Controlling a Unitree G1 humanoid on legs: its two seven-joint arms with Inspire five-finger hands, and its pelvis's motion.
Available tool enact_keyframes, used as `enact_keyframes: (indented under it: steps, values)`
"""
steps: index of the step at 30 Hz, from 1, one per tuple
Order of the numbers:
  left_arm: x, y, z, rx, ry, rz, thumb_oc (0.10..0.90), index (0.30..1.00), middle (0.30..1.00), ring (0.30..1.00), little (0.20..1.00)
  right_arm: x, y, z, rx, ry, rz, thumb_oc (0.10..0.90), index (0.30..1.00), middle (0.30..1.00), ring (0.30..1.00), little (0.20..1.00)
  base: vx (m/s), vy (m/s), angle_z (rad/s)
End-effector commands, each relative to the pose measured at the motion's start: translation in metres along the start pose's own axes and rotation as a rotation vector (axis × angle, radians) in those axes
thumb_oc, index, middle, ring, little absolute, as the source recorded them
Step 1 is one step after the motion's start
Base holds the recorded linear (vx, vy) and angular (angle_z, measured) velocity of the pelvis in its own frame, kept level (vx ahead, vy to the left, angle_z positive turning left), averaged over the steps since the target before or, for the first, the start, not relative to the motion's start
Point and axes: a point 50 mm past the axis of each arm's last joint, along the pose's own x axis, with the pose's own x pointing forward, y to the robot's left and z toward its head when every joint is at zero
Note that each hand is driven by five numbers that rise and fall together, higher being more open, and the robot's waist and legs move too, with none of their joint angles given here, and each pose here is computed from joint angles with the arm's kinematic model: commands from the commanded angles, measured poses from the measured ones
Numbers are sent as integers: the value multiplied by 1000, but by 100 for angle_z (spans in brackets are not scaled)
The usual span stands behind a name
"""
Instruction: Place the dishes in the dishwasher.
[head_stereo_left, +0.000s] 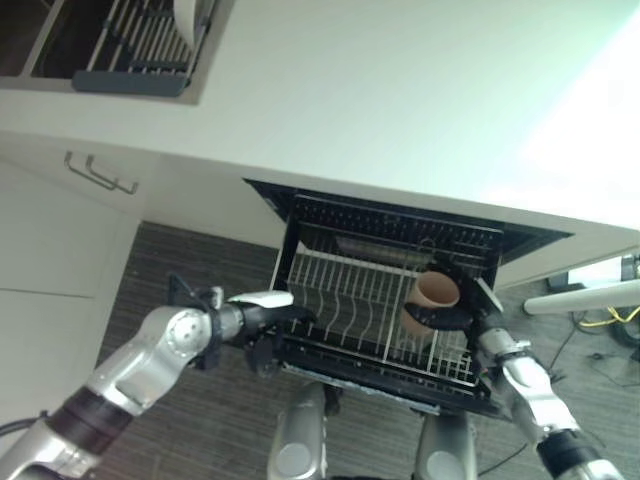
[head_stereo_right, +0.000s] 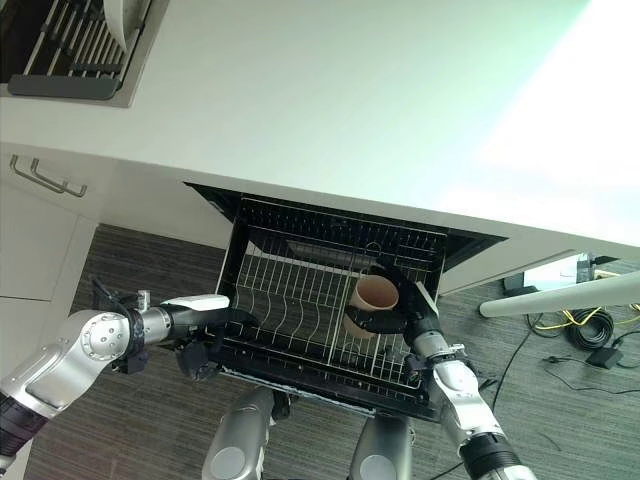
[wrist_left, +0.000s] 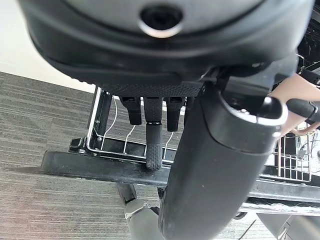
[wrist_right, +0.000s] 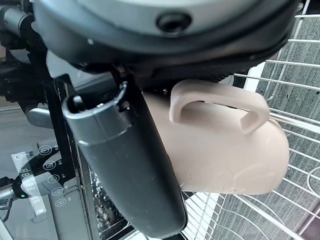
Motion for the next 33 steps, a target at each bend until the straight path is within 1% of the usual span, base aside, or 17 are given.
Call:
enact_keyframes:
  steps: [1,4,5,9,11,13,15,18,24,30,33]
  values:
    - [-15,15,5,3,-34,114,800,900,900,900,900,-12,-20,26,-114,-196,-114,800,900,900,900,900,1,28,-7]
    - [-15,12,2,-9,-29,114,800,900,900,900,900,-15,-21,37,-151,-287,-117,800,900,900,900,900,6,36,-6]
    - [-15,12,2,-9,-29,114,800,900,900,900,900,-15,-21,37,-151,-287,-117,800,900,900,900,900,25,43,-13]
    - [-19,3,-2,-29,-39,96,800,900,900,900,900,-25,-14,68,-252,-509,-78,800,900,900,900,900,27,52,-10]
    - [-19,1,-3,-33,-41,92,800,900,900,900,900,-27,-10,81,-314,-586,-62,800,900,900,900,900,10,16,-2]
    - [-19,1,-4,-34,-42,90,800,900,900,900,900,-27,-8,88,-338,-612,-50,800,900,900,900,900,0,0,0]
    - [-21,1,-4,-35,-47,86,800,900,900,900,900,-26,-7,92,-365,-599,-22,800,900,900,900,900,0,0,0]
    - [-21,0,-3,-33,-54,84,800,900,900,900,900,-23,-7,85,-369,-548,10,800,900,900,900,900,0,0,0]
    - [-26,-3,-5,-20,-50,76,800,900,900,900,900,-28,-1,81,-373,-537,129,800,900,900,900,900,0,0,0]
    - [-25,-4,-5,-15,-47,81,800,900,900,900,900,-29,0,86,-355,-579,84,800,900,900,900,900,0,0,0]
    - [-28,-7,-9,-33,-28,93,800,900,900,900,900,-36,-4,97,-333,-656,43,800,900,900,900,900,0,0,0]
